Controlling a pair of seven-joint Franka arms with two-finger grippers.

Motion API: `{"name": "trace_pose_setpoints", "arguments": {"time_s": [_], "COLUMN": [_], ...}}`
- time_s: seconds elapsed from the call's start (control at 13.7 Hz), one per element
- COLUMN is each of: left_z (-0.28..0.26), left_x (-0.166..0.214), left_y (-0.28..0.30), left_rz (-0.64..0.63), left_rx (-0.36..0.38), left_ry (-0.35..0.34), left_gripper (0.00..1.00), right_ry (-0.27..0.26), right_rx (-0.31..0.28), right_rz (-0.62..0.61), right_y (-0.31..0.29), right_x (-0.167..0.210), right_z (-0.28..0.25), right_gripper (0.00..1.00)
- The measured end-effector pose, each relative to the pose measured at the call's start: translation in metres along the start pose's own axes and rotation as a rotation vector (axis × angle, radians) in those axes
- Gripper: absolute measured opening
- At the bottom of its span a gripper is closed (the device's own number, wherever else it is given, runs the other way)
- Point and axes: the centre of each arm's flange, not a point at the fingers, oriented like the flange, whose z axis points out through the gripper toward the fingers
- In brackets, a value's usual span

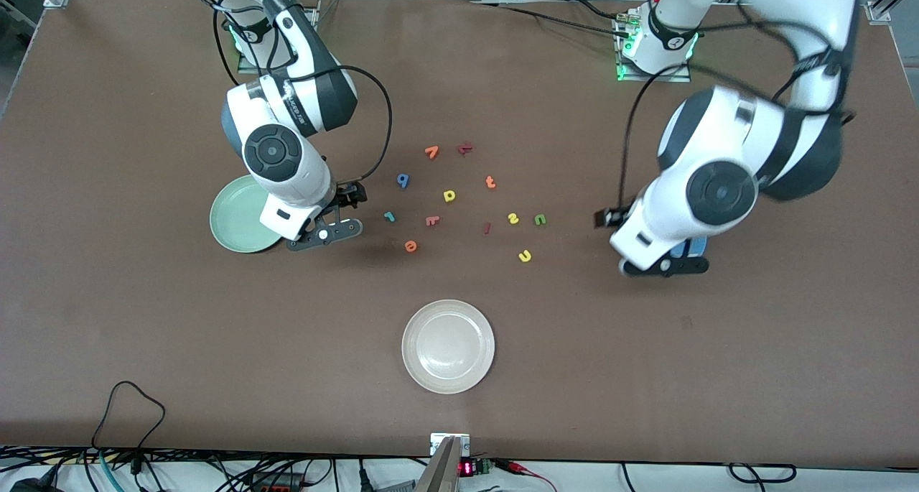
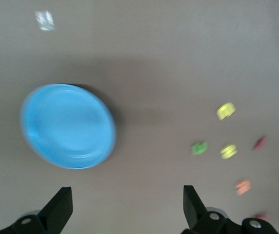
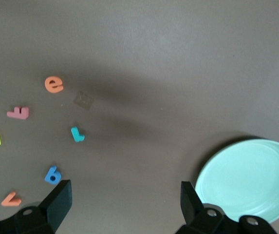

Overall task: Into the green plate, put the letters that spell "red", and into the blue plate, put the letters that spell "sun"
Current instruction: 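Move both grippers down toward the scattered foam letters, then grasp the teal l and yellow n with the right and left grippers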

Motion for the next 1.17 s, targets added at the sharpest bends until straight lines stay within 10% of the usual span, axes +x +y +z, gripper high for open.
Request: {"name": "trace_pose_setpoints", "arguments": {"time_s": [0.22, 0.44, 0.66, 0.95, 1.17], "left_z": [0.027, 0.074, 0.122, 0.136, 0.154], "left_x": [0.020, 0.051, 0.079, 0.019, 0.006], "left_y": [0.013, 0.006, 0.007, 0.111, 0.136], "left_rz": [-0.157, -0.237, -0.267, -0.370, -0.384], "left_rx": [-0.166, -0.246, -0.225, 0.053, 0.015], "left_ry": [-0.121, -0.191, -0.125, 0.114, 0.180], "left_gripper": [1.00, 1.00, 1.00, 1.00, 0.96], "right_ry": [0.001, -0.011, 0.027, 0.058, 0.065], "right_rx": [-0.005, -0.018, -0.022, -0.020, -0.019], "right_rz": [-0.018, -0.036, -0.016, -0.012, -0.007], "right_y": [-0.015, -0.046, -0.092, -0.102, -0.096], "right_x": [0.007, 0.010, 0.009, 0.005, 0.000], "right_z": [0.025, 0.061, 0.100, 0.142, 0.156], "right_gripper": [0.60, 0.57, 0.59, 0.60, 0.59]}}
